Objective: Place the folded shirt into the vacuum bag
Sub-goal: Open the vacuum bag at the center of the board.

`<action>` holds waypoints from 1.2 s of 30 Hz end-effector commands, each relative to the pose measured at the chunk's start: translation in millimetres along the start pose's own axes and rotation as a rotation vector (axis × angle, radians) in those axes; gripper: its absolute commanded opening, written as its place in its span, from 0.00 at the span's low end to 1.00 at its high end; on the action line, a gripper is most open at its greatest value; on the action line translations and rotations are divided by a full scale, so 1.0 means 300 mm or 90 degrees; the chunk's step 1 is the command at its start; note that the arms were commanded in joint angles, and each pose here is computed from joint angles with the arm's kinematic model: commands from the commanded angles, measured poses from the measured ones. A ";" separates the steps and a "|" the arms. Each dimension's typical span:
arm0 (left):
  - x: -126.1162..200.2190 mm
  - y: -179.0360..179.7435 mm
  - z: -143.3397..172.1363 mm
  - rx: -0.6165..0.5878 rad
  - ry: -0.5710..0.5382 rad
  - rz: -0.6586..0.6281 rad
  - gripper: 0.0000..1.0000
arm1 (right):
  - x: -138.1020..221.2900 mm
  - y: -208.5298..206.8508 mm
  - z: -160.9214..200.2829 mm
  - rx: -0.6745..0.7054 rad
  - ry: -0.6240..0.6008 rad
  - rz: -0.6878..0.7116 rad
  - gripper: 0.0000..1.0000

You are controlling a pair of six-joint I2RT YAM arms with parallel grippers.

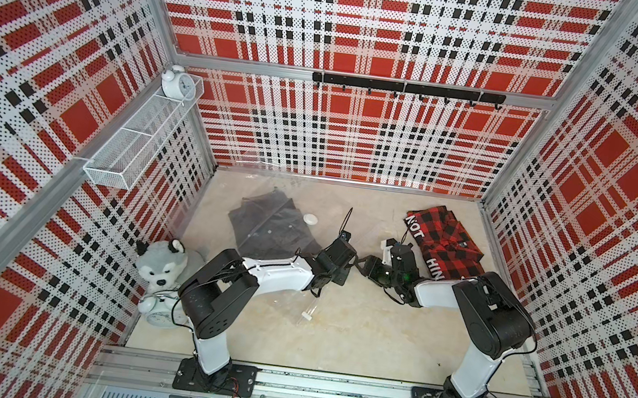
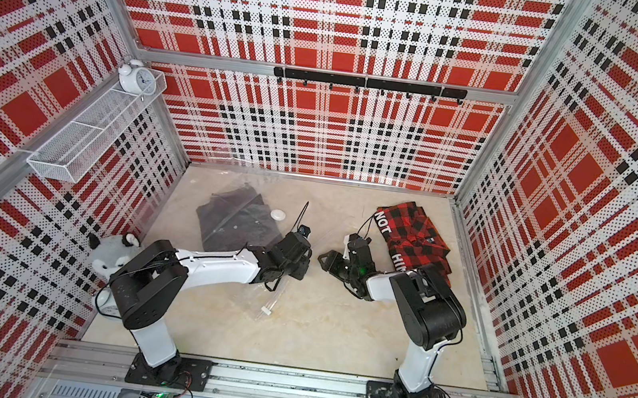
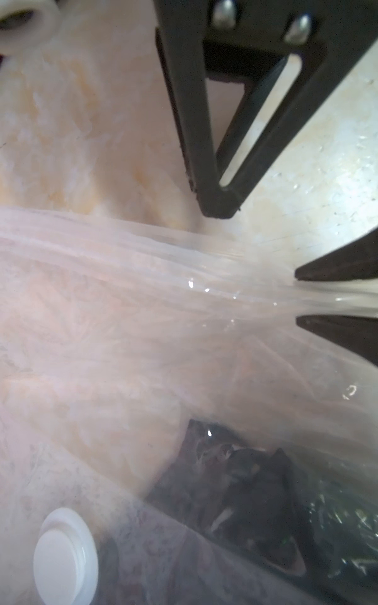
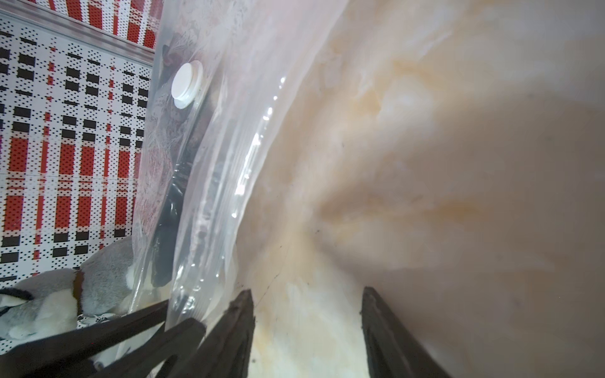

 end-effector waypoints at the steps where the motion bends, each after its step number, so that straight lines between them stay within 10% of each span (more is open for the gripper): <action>1: 0.037 0.018 -0.029 0.026 -0.038 0.032 0.22 | -0.017 0.041 0.010 0.011 0.008 -0.036 0.56; 22: 0.068 0.065 -0.033 0.058 -0.065 0.088 0.19 | -0.001 0.143 0.031 0.049 -0.006 -0.133 0.56; 36: 0.112 0.103 -0.046 0.091 -0.088 0.082 0.19 | -0.068 0.054 0.019 0.023 -0.012 0.002 0.56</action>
Point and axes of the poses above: each gripper's point midway between its finger pads, its own x axis back along the fingers, its own y axis along the line the jaws close on, z = x × y, the point moved 8 cm from there along x, back along the fingers, and after that the axes turned 15 degrees about -x, right-handed, at the moved point
